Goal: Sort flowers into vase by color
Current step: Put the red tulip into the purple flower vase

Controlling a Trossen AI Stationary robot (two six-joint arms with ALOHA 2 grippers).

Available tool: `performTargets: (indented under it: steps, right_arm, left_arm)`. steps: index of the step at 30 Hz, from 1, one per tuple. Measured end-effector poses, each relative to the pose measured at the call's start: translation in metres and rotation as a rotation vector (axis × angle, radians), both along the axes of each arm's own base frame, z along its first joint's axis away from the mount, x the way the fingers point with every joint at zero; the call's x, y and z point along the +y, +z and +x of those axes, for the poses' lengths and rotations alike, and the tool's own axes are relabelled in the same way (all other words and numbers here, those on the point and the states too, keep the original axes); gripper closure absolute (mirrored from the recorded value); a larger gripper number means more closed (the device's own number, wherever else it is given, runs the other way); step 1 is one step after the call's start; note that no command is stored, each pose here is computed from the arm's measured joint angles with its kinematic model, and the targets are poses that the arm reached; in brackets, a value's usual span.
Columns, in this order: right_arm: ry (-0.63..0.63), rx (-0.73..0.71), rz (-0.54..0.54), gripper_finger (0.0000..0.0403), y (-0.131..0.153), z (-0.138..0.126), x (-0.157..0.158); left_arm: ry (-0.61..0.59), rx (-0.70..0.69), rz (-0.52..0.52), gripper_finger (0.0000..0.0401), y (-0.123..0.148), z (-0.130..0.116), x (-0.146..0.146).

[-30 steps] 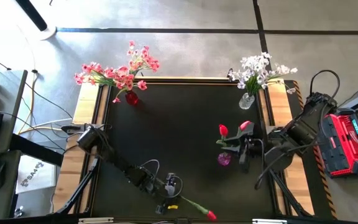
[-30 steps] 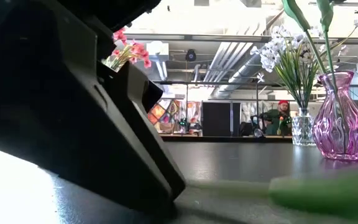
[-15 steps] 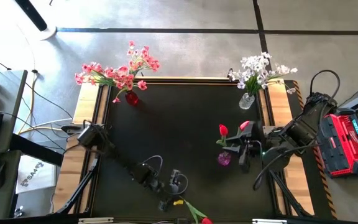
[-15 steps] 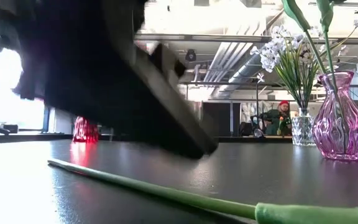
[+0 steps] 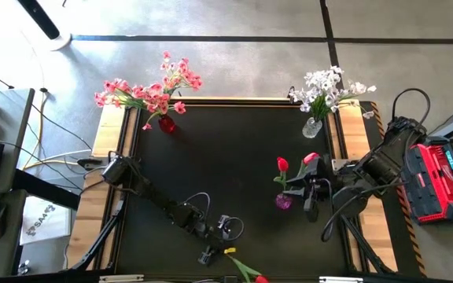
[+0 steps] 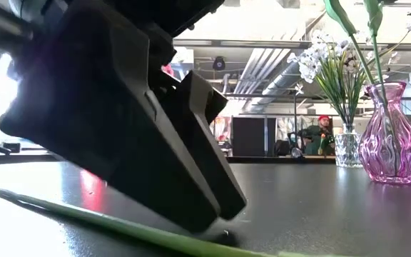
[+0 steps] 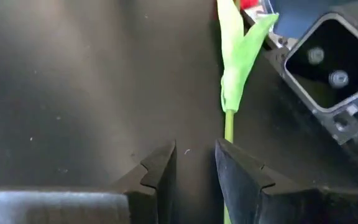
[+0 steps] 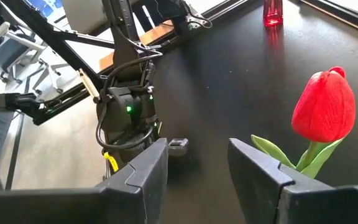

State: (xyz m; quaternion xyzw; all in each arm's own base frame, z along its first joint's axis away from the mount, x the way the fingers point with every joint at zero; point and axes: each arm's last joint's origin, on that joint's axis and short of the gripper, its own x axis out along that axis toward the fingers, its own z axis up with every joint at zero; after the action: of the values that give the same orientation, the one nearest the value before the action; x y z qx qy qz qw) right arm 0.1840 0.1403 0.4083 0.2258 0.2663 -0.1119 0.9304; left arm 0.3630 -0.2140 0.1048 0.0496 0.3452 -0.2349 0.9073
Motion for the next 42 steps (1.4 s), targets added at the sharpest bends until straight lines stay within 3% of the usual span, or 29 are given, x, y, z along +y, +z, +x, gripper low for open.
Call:
performTargets:
  steps: [4,8,12,17,26,34,42]
  right_arm:
    - [0.001,0.006,-0.005,0.0247,0.000,0.000,0.000]
    - [0.011,0.025,-0.008,0.0247,-0.002,-0.001,-0.001]
    - [0.009,0.038,-0.014,0.0247,-0.003,-0.002,-0.001]
    - [0.005,0.044,-0.018,0.0247,-0.003,-0.002,-0.002]
    - [0.003,0.047,-0.021,0.0247,-0.003,-0.002,-0.003]
    - [-0.007,0.060,-0.037,0.0247,-0.004,-0.001,-0.006]
    - [-0.019,0.076,-0.048,0.0247,-0.005,0.004,-0.014]
  left_arm:
    - [0.049,-0.020,-0.059,0.0299,0.019,0.001,0.004]
    - [-0.006,-0.069,-0.057,0.0299,0.031,-0.002,-0.003]
    - [-0.063,-0.055,0.017,0.0299,0.016,-0.010,-0.015]
    - [0.013,-0.063,0.090,0.0299,0.005,-0.011,-0.016]
    - [-0.007,-0.057,0.061,0.0299,-0.004,-0.007,-0.015]
    - [0.078,-0.124,0.026,0.0299,0.040,0.006,0.005]
    - [0.006,-0.126,0.011,0.0299,0.042,-0.005,-0.012]
